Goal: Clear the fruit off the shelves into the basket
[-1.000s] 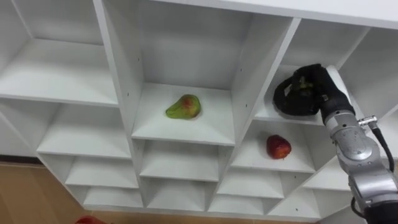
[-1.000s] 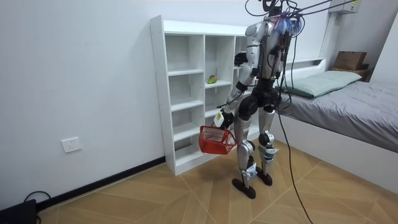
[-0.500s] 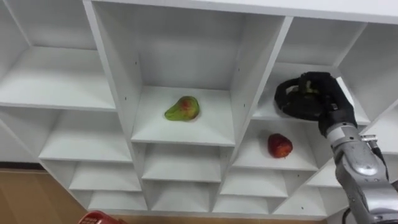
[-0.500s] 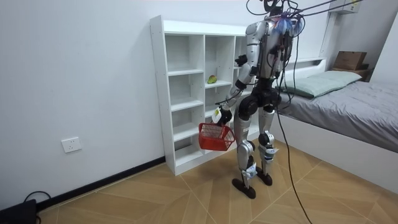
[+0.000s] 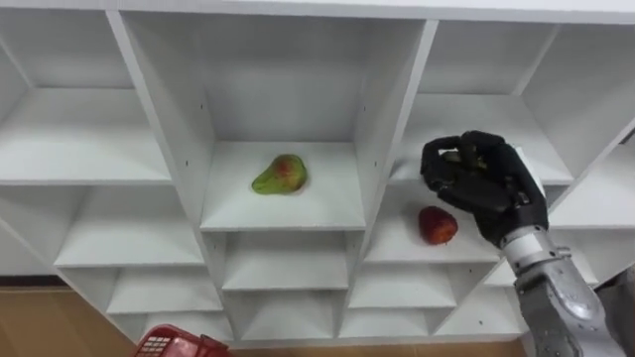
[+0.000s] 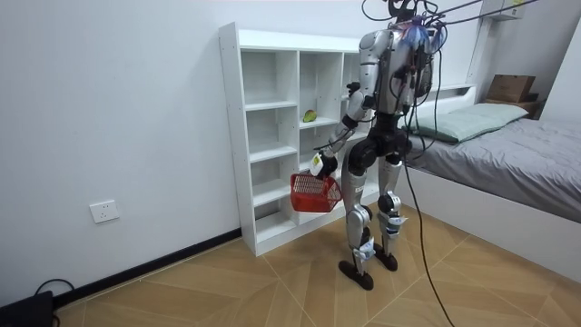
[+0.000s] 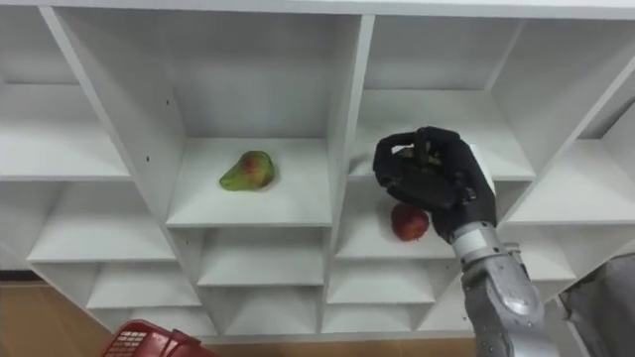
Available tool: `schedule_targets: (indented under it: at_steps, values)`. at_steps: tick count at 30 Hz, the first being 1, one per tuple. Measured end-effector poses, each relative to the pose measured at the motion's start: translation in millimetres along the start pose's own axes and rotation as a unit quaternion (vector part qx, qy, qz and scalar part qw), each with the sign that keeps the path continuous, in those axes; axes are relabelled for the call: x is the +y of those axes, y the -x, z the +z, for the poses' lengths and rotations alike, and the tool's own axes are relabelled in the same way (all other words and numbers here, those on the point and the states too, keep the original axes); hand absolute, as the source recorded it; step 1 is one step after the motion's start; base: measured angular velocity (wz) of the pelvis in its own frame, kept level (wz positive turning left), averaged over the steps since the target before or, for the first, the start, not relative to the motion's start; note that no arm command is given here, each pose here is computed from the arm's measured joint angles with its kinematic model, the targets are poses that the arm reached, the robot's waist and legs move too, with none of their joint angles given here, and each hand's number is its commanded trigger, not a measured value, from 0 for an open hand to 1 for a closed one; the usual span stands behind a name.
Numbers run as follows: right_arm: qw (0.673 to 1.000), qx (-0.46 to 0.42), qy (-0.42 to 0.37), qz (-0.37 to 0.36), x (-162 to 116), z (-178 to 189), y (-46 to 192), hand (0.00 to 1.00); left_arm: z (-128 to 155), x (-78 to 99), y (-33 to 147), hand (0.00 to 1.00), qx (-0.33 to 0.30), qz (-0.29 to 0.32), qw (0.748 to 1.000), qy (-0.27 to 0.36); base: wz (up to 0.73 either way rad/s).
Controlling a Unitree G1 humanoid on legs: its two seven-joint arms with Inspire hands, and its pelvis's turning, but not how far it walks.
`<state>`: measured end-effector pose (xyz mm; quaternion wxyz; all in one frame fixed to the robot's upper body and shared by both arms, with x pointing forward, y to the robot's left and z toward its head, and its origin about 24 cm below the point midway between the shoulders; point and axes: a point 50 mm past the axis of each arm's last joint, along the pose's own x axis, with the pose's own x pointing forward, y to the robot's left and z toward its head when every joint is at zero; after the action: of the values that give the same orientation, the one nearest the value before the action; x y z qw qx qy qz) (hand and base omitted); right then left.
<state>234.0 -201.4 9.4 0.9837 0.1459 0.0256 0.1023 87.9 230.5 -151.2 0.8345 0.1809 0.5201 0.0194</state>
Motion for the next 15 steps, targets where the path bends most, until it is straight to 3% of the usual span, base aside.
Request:
schedule_targets:
  at_steps: [5,15]
  values:
    - [0.986,0.127,-0.052,0.100,33,-47,19,1.00,6,-6.3,-1.7,1.00,-0.010,-0.024,1.000,0.011,-0.10]
    - [0.973,0.132,-0.061,0.180,49,-48,15,1.00,24,-7.1,-5.4,1.00,-0.035,-0.030,0.999,0.010,-0.01]
